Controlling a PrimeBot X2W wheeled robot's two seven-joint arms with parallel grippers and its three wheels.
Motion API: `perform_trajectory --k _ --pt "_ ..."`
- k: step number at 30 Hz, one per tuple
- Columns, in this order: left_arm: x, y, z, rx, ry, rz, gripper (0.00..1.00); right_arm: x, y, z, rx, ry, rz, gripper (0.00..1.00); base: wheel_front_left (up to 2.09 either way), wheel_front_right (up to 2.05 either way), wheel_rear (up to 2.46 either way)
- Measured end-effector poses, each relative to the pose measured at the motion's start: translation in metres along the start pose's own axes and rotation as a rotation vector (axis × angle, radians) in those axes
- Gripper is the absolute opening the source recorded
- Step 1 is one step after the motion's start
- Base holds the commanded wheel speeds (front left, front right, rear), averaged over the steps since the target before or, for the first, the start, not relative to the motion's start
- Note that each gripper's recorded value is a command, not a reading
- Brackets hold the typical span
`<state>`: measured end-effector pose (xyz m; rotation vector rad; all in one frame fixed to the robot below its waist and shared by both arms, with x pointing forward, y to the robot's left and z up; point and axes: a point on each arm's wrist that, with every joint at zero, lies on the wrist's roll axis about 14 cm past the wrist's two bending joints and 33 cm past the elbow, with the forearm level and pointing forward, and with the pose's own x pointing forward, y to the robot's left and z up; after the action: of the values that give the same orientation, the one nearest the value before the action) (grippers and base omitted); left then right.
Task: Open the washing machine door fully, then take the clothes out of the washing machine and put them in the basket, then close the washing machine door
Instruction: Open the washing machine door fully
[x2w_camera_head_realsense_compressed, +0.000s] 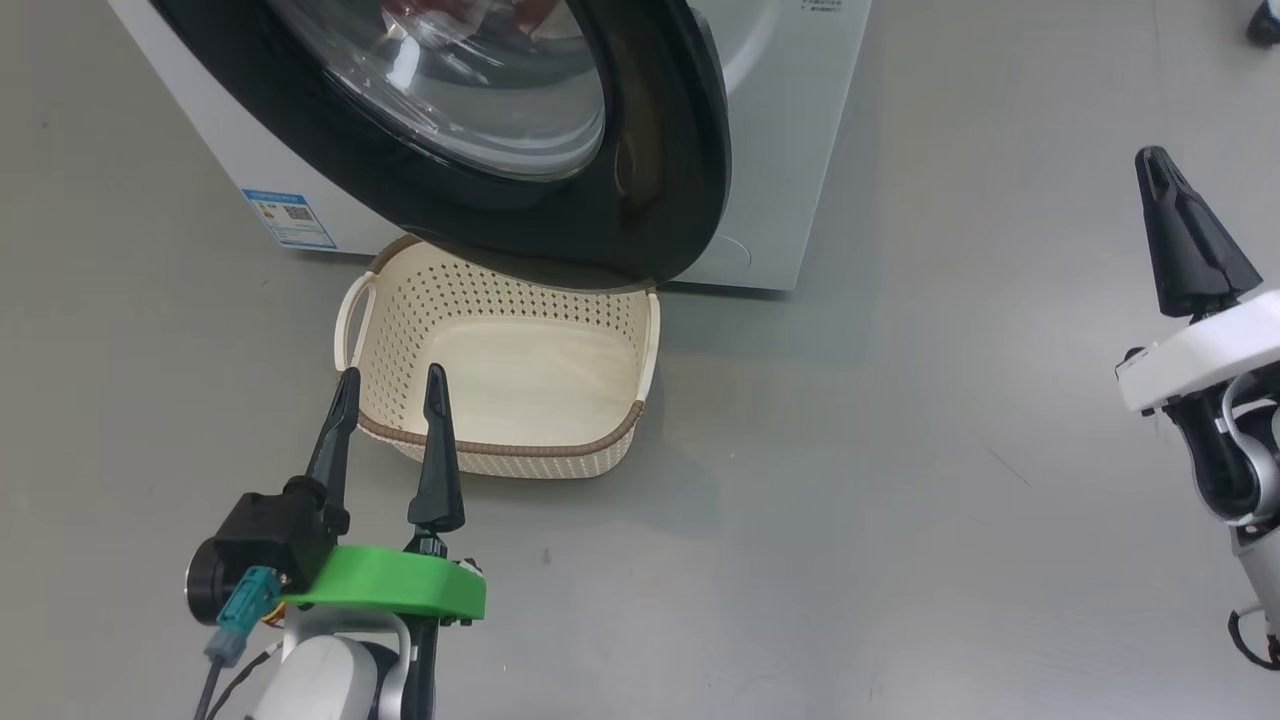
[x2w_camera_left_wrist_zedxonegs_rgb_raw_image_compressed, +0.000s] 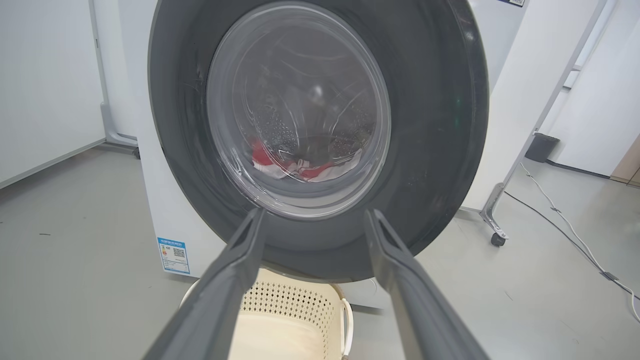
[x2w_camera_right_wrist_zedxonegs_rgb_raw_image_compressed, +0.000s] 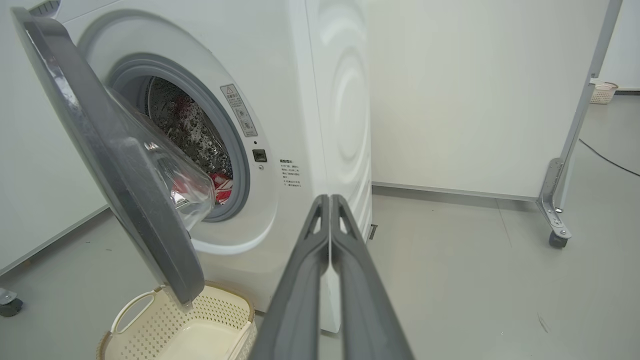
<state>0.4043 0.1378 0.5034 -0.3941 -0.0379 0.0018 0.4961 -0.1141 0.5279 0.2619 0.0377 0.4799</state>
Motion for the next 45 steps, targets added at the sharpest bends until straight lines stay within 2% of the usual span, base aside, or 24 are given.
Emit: perform_trajectory --k 1,2,7,16,45 --pt "0.0 -0.002 0.0 -0.001 -0.001 -0.006 1.0 -0.006 -0.003 0.0 -0.008 -0.016 -0.014 0.69 0.0 0.0 0.0" --pt "0.0 -0.004 0.001 -0.002 -0.002 -0.011 1.0 -0.011 -0.005 0.001 -0.008 -0.03 -0.031 1.0 0.0 0.0 0.0" --pt "-0.004 -0.008 -0.001 -0.006 0.004 -0.023 1.0 -0.035 -0.01 -0.01 0.024 -0.057 -0.09 1.0 0.0 0.0 0.0" --pt "-0.007 -0.016 -0.008 -0.004 0.025 -0.045 1.0 -0.064 -0.018 -0.031 0.022 -0.011 -0.165 1.0 0.0 0.0 0.0" --pt "-0.007 -0.015 -0.008 -0.004 0.026 -0.042 1.0 -0.068 -0.015 -0.027 0.006 -0.042 -0.177 1.0 0.0 0.0 0.0"
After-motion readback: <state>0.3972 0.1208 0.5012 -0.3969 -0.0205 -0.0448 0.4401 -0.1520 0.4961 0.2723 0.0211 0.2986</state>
